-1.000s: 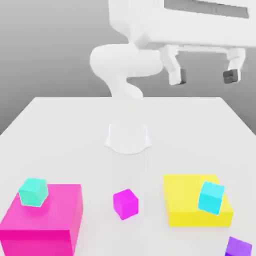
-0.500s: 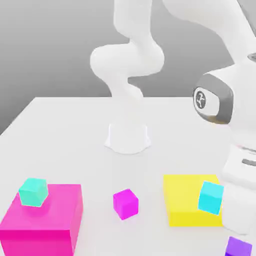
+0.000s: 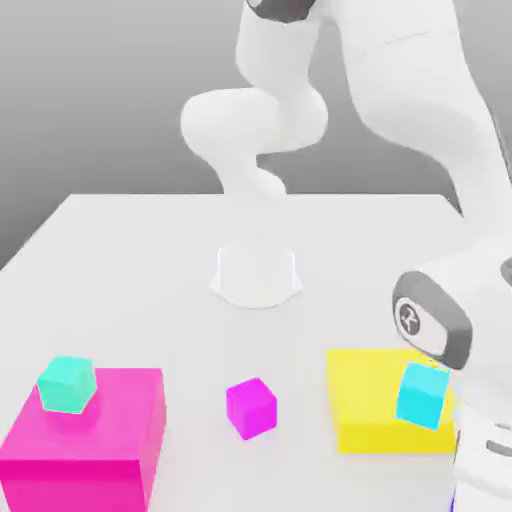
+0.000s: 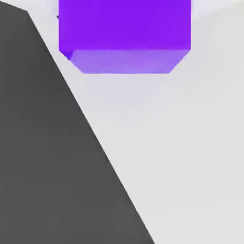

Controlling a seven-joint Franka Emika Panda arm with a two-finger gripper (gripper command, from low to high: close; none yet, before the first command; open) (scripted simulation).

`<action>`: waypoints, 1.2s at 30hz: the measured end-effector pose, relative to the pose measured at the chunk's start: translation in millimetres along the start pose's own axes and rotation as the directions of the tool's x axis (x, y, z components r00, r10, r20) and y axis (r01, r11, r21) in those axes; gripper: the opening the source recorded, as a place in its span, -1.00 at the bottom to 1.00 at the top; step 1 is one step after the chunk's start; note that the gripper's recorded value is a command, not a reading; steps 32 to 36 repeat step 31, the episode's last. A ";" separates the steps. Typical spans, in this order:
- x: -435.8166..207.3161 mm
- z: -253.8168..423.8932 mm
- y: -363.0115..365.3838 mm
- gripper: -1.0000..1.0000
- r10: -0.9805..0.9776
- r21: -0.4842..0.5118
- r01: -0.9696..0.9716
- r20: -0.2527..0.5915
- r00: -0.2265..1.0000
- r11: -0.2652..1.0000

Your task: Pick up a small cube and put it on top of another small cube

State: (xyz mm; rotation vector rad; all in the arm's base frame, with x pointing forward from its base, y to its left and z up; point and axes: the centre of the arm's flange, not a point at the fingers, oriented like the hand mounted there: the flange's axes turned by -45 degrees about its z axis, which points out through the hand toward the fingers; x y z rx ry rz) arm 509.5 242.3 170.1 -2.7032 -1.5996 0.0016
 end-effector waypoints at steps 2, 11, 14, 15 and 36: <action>-18.2 -27.1 17.6 -1.00 0.062 -0.008 -0.062 0.005 0.998 0.998; -214.8 -103.9 125.9 -1.00 0.612 -0.044 -0.611 0.012 0.790 0.790; -321.4 -127.1 147.0 -1.00 0.811 -0.036 -0.811 0.005 0.585 0.584; -367.0 -135.4 149.9 -1.00 0.877 -0.029 -0.876 0.002 0.481 0.481; -460.2 -141.9 136.8 1.00 0.980 0.003 -0.980 -0.001 0.199 0.199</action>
